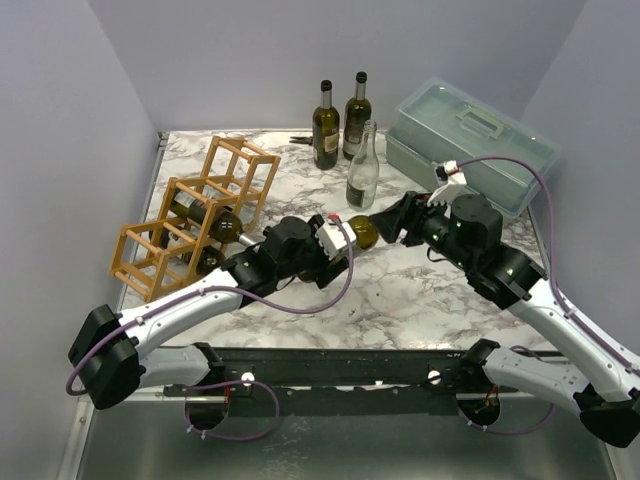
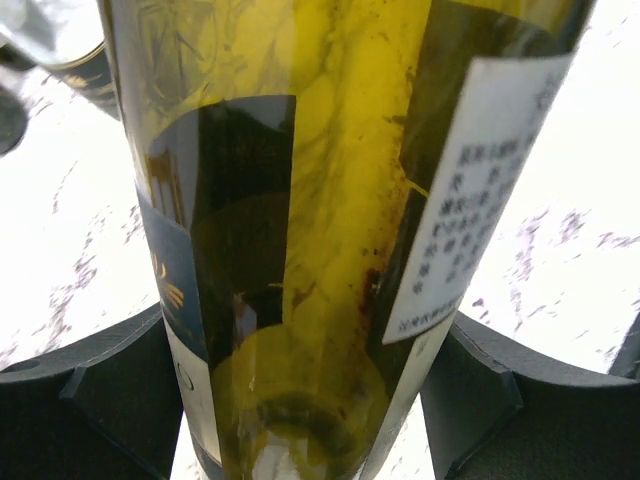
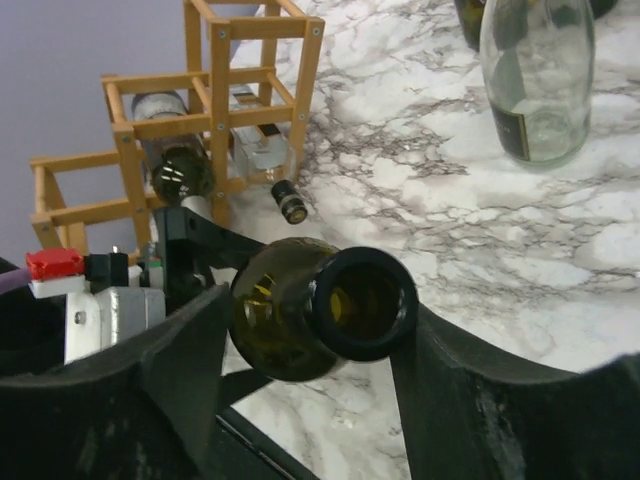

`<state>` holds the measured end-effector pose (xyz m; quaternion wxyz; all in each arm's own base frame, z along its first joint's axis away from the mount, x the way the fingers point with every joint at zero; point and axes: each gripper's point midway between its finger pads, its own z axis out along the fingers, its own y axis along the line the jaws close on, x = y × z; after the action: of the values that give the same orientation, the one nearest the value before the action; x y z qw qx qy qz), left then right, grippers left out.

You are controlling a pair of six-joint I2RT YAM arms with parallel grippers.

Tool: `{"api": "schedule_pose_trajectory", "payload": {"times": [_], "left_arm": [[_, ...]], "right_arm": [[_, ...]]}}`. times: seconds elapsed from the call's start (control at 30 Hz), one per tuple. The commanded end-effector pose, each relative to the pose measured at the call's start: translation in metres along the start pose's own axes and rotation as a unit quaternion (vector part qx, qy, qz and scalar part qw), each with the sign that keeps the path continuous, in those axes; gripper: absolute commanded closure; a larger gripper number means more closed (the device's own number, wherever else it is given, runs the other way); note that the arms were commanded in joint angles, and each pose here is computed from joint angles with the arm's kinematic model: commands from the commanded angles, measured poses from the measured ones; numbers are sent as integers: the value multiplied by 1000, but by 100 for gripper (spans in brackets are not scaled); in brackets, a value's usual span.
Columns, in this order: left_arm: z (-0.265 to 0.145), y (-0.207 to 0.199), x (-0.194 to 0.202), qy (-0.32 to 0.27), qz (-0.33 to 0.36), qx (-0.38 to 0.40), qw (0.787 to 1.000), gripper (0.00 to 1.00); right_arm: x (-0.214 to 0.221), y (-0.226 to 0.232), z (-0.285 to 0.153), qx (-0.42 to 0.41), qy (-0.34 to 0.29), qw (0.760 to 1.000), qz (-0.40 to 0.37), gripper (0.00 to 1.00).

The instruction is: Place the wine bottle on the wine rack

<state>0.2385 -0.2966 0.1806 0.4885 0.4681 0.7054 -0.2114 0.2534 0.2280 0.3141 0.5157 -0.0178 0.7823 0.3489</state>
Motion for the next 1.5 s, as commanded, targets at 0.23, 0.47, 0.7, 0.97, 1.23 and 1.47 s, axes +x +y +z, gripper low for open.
{"api": "schedule_pose_trajectory", "payload": {"times": [0.23, 0.47, 0.7, 0.97, 1.23, 1.47], "left_arm": [[-15, -10, -6, 15, 154, -31, 987, 100], [-19, -14, -2, 28, 198, -38, 979, 100], [-24, -21, -2, 27, 225, -34, 973, 100], [-27, -34, 0, 24, 250, -10, 968, 100], [-27, -46, 2, 27, 263, 8, 964, 100], [-30, -47, -2, 20, 265, 7, 964, 100]], "right_arm": [[4, -19, -43, 9, 92, 966, -240, 11], [41, -19, -66, -99, 184, 898, -387, 8], [68, -46, -74, -104, 238, 852, -454, 8], [94, -67, -79, -152, 270, 781, -542, 8], [115, -60, -71, -200, 316, 768, -520, 15], [134, -64, -63, -211, 352, 764, -498, 18]]}}
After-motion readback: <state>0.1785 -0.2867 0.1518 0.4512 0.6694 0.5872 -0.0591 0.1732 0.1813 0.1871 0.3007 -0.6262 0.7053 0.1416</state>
